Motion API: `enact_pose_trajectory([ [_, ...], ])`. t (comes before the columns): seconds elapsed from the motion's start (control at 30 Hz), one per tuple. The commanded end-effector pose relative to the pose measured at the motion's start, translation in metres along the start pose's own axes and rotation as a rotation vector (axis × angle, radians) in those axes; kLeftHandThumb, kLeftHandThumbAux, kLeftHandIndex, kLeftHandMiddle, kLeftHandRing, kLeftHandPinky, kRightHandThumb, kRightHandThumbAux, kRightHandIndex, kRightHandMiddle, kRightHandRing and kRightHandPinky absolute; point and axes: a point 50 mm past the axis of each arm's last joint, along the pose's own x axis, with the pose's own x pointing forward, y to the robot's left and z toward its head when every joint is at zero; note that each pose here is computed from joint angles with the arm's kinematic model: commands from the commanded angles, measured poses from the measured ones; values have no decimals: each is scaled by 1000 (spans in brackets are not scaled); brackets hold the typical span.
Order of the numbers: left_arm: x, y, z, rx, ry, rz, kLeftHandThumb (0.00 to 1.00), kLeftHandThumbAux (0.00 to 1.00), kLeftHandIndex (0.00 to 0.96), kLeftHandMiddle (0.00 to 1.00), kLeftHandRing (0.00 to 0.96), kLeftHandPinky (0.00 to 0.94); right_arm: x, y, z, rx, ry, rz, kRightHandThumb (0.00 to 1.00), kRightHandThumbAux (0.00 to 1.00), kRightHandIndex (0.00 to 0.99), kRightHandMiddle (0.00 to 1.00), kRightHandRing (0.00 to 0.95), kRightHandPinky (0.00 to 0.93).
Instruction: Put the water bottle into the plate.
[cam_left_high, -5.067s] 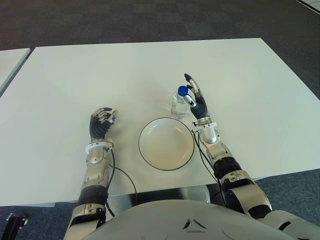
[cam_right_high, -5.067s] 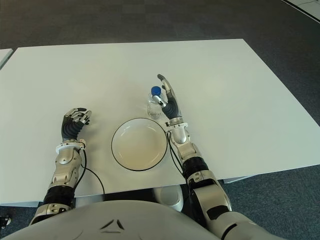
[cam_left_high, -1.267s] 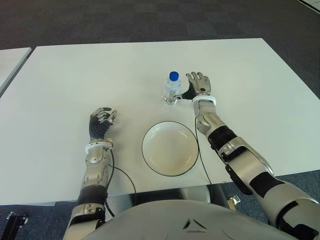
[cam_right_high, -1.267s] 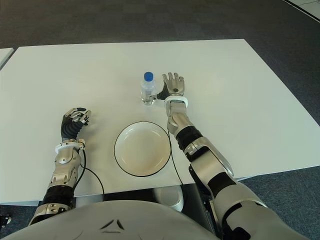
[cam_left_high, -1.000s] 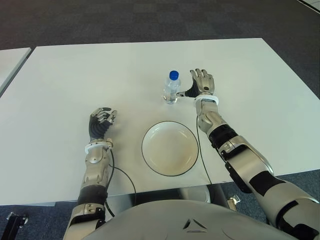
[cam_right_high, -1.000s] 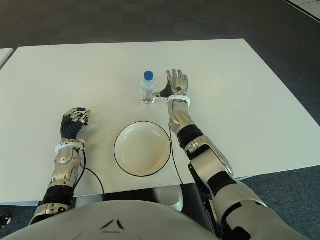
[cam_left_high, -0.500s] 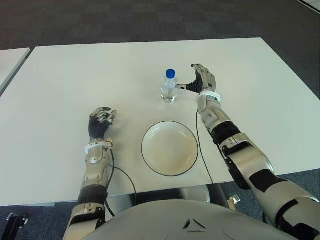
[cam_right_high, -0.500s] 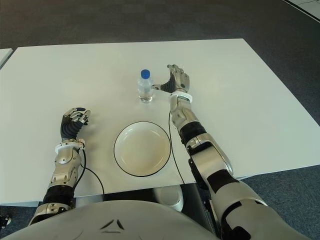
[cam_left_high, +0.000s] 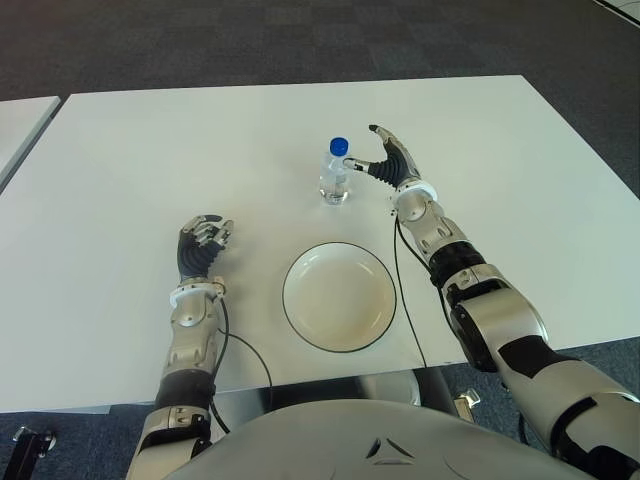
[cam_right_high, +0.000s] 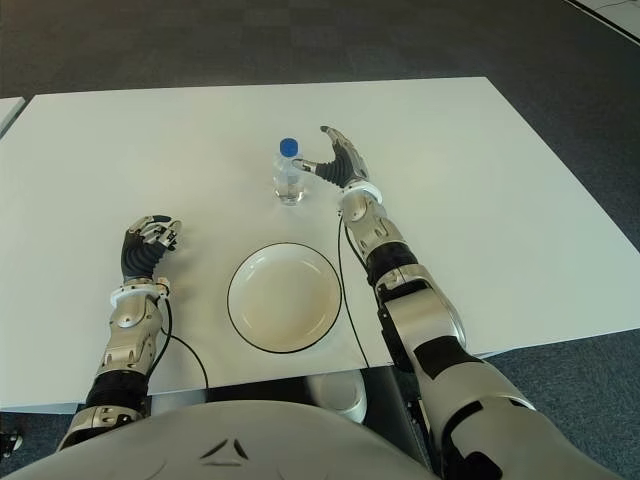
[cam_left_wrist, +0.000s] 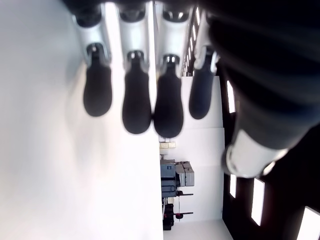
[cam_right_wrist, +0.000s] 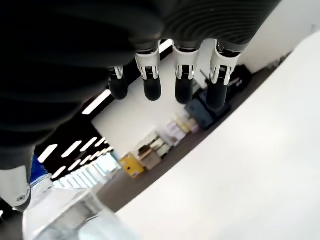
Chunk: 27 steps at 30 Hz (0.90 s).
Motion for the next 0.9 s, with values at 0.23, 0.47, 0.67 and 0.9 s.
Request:
enact_pose_trajectory([
  [0.23,-7,5,-14,11,64,5,709,710,436,687,665,637,6,2,10,94,-36,104,552,285,0,0,0,1],
  [0.47,-6,5,-14,18,66,10,709,710,436,689,665,636,9,3,21,101,-72,159,551,209,0,0,0,0],
  [0.67,-5,4,-14,15,69,15,709,710,436,689,664,637,9,2,27,59,-108,201,545,159,0,0,0,0],
  [0.9,-5,3,-13,12,55,3,709,709,436,690,666,634,8,4,32,22,-131,228,541,143,0,0,0,0],
])
